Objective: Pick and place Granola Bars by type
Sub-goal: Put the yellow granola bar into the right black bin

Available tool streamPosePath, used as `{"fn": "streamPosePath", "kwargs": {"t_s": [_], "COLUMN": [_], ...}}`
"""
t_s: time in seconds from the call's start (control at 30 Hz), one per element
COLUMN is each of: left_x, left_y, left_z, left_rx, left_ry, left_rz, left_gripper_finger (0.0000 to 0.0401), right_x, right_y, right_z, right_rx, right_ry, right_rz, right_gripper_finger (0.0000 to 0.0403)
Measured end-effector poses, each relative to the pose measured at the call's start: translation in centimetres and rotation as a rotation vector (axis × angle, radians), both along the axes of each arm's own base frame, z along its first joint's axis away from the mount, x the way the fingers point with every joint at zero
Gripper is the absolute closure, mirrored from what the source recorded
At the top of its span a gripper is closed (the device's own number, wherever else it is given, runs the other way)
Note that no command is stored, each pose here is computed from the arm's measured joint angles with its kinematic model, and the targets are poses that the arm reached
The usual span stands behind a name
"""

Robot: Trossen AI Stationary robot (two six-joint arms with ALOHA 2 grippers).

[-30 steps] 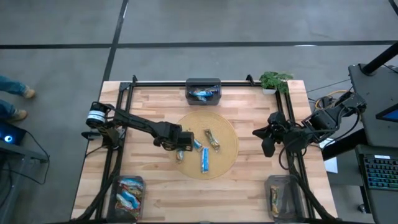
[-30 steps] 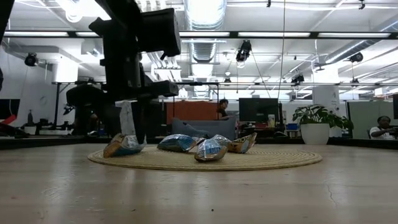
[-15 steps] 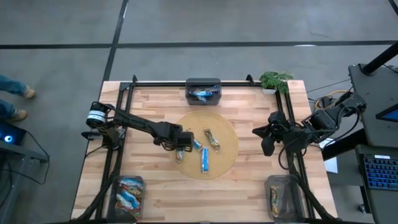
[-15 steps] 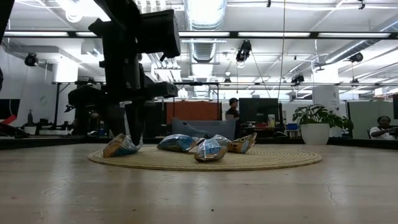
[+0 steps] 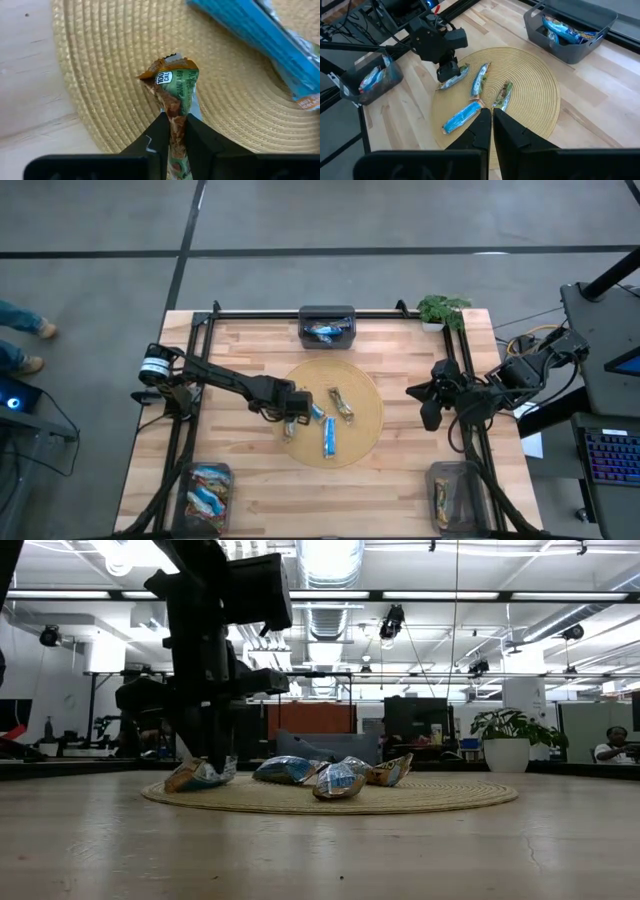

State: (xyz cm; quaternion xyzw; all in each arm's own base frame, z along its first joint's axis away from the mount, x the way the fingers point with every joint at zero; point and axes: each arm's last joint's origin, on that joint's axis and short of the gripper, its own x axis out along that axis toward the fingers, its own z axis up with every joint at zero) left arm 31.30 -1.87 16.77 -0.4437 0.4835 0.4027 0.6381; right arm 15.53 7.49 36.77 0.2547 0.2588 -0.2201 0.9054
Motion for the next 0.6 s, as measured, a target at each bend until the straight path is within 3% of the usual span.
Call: {"fn": "streamPosePath", "kwargs": {"t_s": [0.33,0.6], "left_x": [1.7,3.4], "left_y": [0.0,-0.1], "left_z": [4.3,10.2], "left_rx": [0.02,0.097], "left_ry": [-0.131,-0.319], "left_rz": [-0.138,-0.325], "left_gripper_finger": [0.037,0.0371], "right_x": [0.0,-0.1], "right_y": [0.0,0.0], "right_z": [0.0,0.0], "right_rx": [0.0,0.002], "right_ry": [0.0,-0.002], "right_rz": [0.0,0.001], "right_gripper_finger": [0.0392,0.0392]}}
